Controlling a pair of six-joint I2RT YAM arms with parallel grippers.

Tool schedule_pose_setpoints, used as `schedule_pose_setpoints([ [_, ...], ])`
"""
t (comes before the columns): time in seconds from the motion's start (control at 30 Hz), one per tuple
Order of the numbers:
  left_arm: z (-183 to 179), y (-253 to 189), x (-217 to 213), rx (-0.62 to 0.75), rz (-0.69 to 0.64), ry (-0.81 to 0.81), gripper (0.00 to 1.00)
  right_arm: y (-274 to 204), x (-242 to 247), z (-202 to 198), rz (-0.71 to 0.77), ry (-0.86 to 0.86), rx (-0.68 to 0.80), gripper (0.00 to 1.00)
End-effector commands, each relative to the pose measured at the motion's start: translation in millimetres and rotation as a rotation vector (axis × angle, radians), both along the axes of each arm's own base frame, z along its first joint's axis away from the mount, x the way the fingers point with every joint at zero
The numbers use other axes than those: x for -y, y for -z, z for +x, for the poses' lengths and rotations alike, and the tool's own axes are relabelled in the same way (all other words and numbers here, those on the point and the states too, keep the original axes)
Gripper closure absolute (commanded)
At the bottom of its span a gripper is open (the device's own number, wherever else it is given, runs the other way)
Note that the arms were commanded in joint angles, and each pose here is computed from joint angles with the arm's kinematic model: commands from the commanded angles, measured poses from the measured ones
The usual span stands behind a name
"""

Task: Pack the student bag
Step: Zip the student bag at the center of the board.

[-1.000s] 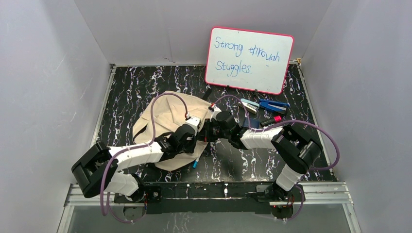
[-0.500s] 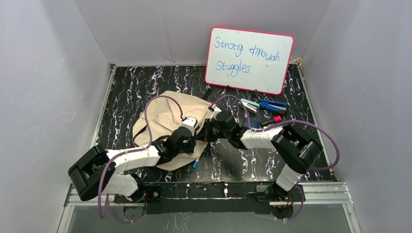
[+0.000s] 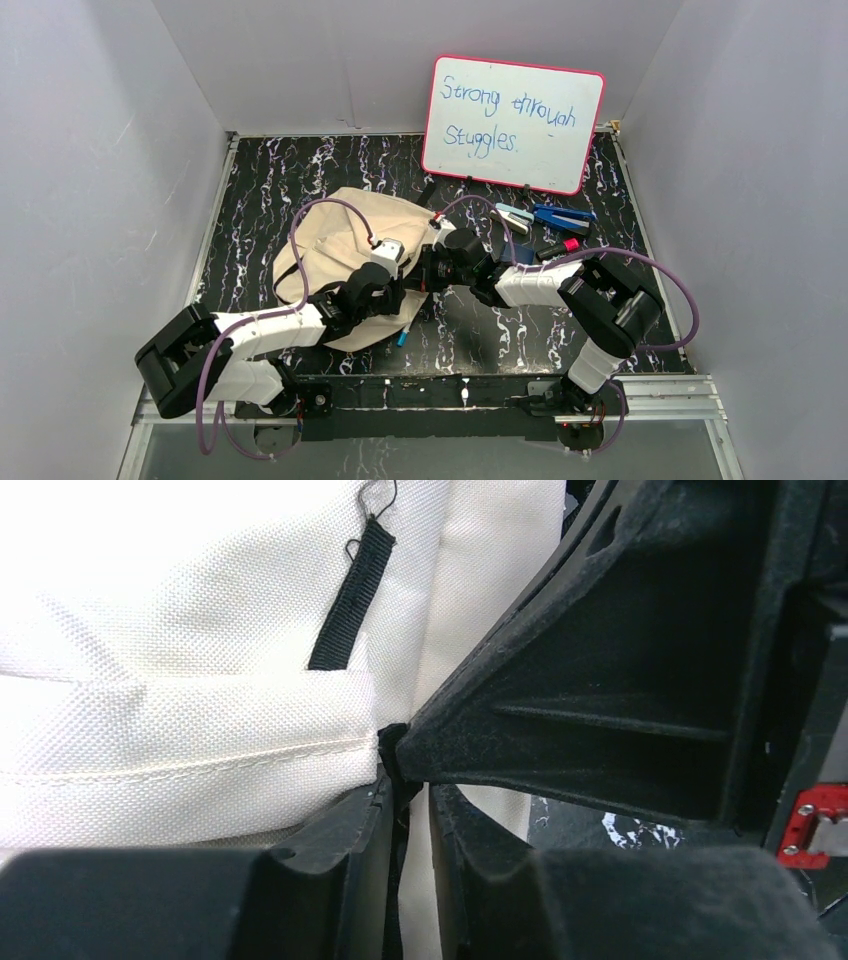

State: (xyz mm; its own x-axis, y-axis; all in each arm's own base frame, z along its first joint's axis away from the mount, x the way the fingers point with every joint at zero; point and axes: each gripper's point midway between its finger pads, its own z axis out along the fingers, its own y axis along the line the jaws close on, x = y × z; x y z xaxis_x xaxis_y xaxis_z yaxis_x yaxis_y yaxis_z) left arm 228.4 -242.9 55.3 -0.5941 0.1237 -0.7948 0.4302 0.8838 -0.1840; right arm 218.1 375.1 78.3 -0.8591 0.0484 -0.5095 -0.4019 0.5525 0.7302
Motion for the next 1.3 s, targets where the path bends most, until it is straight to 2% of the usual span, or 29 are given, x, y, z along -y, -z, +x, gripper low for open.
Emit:
schedule_pose_setpoints([
  [0.0,14,-19,2,0.072,-0.059,-0.055,0.87,-19,-6,-1,0.059,-0.018,0.035,1.00],
  [0.17,17,-18,-1,0.078,-0.057,-0.082,1.00,-18,-5,-2,0.058,-0.020,0.031,1.00],
  [0.3,18,-19,-4,0.085,-0.048,-0.096,1.00,-18,-5,-1,0.057,-0.015,0.032,1.00],
  [0.33,18,-18,-5,0.086,-0.045,-0.095,1.00,-19,-4,0,0.056,-0.010,0.035,0.97],
  [0.43,16,-18,-7,0.087,-0.033,-0.086,1.00,-23,2,6,0.032,0.029,0.063,0.66],
  [0.5,14,-16,-9,0.083,-0.024,-0.081,1.00,-28,11,14,-0.001,0.076,0.094,0.53],
  [0.67,10,-15,-10,0.075,-0.021,-0.065,1.00,-39,43,39,-0.096,0.239,0.187,0.43],
  [0.77,9,-17,-8,0.072,-0.029,-0.054,1.00,-34,64,51,-0.163,0.323,0.190,0.37],
  [0.83,7,-21,-6,0.074,-0.040,-0.039,1.00,-24,74,57,-0.210,0.366,0.170,0.30],
  [1.0,4,-28,-1,0.075,-0.060,-0.008,1.00,-6,86,73,-0.247,0.400,0.100,0.27],
  [1.27,6,-35,-1,0.091,-0.058,-0.005,1.00,-2,61,63,-0.077,0.296,-0.026,0.29],
])
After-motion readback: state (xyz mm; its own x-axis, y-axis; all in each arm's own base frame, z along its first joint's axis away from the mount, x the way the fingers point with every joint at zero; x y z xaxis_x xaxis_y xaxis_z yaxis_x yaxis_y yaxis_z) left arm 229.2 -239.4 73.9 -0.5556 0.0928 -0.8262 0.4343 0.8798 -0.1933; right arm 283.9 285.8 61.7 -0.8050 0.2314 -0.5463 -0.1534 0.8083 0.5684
